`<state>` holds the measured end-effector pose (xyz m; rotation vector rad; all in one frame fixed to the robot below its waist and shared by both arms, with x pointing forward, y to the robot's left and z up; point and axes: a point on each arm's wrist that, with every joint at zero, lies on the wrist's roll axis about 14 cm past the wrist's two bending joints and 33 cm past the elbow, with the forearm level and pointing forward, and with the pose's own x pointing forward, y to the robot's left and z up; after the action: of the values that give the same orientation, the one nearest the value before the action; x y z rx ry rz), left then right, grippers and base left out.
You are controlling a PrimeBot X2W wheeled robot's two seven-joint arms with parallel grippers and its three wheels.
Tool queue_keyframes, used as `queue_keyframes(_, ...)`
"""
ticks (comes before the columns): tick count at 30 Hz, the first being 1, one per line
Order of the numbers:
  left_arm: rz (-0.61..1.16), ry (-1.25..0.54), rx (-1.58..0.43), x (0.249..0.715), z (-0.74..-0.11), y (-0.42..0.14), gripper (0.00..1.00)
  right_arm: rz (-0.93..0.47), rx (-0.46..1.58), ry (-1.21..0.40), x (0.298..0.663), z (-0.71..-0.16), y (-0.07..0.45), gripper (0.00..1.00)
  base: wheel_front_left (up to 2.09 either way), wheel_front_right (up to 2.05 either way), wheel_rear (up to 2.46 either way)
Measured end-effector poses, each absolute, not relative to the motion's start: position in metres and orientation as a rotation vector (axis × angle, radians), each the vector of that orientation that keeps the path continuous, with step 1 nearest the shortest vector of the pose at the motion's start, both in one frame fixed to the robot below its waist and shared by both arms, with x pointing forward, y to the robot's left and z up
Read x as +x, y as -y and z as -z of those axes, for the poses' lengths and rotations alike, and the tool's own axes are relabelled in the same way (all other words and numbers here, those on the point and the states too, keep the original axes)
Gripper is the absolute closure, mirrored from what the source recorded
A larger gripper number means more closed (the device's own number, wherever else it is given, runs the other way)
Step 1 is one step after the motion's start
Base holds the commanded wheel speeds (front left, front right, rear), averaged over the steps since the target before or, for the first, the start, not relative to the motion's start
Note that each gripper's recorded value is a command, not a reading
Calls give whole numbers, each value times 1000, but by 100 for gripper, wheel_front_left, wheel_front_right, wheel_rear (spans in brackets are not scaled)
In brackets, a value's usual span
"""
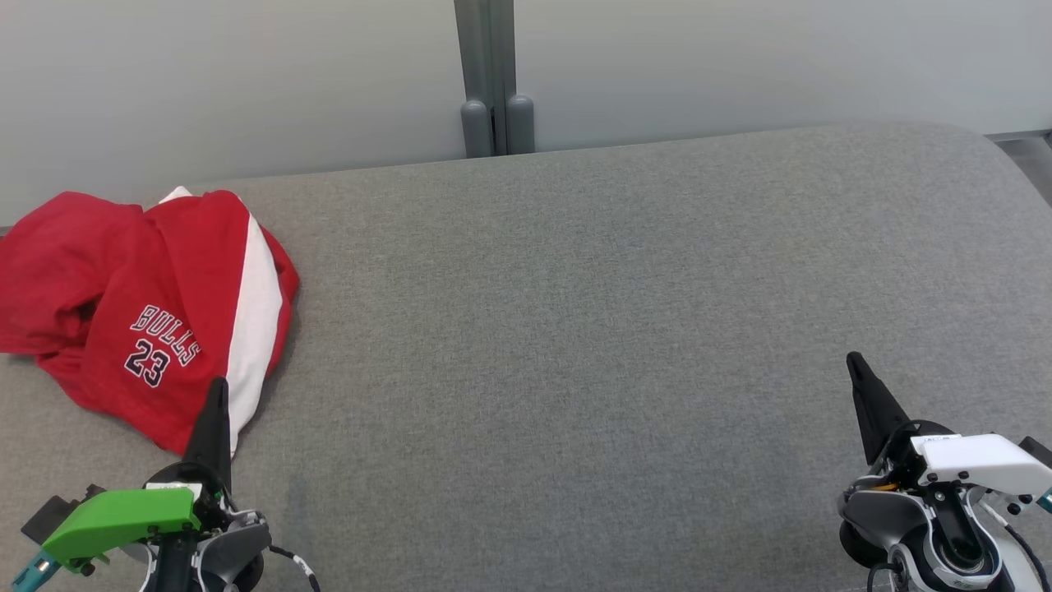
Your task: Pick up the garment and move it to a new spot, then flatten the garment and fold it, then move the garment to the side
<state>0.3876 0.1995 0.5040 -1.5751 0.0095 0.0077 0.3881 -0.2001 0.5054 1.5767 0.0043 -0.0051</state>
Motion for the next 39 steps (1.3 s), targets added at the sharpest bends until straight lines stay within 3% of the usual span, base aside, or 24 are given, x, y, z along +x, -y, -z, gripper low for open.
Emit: queue_keyframes(39, -8, -9, -1575, 388, -504, -200, 100, 5, 1577, -4, 388, -505, 200, 100, 0, 0, 0)
